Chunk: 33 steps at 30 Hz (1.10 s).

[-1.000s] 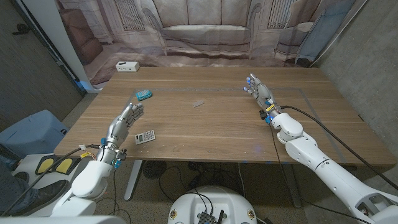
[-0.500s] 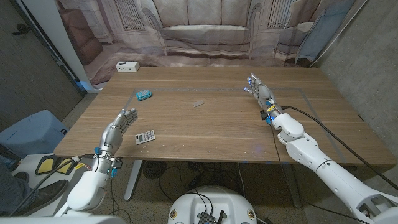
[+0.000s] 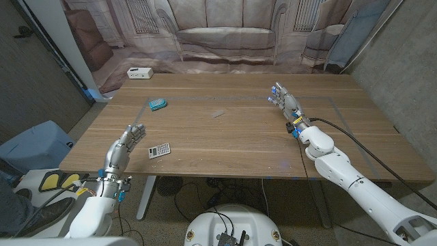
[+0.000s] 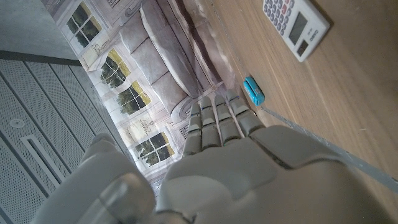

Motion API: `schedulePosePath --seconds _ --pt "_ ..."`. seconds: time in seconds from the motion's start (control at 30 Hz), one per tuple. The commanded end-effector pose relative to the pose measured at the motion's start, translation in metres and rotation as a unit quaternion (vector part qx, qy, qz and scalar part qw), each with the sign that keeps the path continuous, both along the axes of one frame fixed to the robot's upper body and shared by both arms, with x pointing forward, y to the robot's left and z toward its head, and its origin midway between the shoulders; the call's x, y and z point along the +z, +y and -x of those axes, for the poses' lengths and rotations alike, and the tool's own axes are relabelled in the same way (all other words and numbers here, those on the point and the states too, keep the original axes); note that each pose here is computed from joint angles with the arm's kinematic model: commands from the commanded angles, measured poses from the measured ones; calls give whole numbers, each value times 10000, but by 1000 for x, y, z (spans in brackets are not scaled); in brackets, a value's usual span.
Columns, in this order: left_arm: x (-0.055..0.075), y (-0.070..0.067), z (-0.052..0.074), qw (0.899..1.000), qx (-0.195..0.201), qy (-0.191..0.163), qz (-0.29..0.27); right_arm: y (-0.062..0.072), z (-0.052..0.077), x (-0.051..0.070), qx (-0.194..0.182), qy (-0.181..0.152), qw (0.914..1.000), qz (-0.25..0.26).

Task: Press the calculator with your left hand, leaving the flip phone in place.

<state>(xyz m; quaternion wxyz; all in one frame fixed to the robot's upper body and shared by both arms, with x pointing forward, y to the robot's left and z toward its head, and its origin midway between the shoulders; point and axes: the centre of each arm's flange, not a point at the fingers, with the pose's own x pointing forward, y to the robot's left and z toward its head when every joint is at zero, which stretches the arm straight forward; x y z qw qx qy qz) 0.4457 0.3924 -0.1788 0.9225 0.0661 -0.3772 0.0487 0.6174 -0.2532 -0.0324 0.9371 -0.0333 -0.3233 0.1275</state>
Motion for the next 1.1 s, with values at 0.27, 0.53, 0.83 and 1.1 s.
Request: schedulePosePath --seconds 0.27,0.53,0.83,1.1 --pt "-5 -4 9 9921 1161 -130 -459 0 0 -5 10 56 10000 -35" --pt "-3 -6 12 9838 1607 -128 -779 1 0 -8 15 89 10000 -20" --pt "6 -13 23 9615 2348 -192 -1414 1 0 -6 44 88 9999 -27" --pt "14 -19 28 9366 2905 -257 -1944 -1 3 -7 29 103 9999 -17"
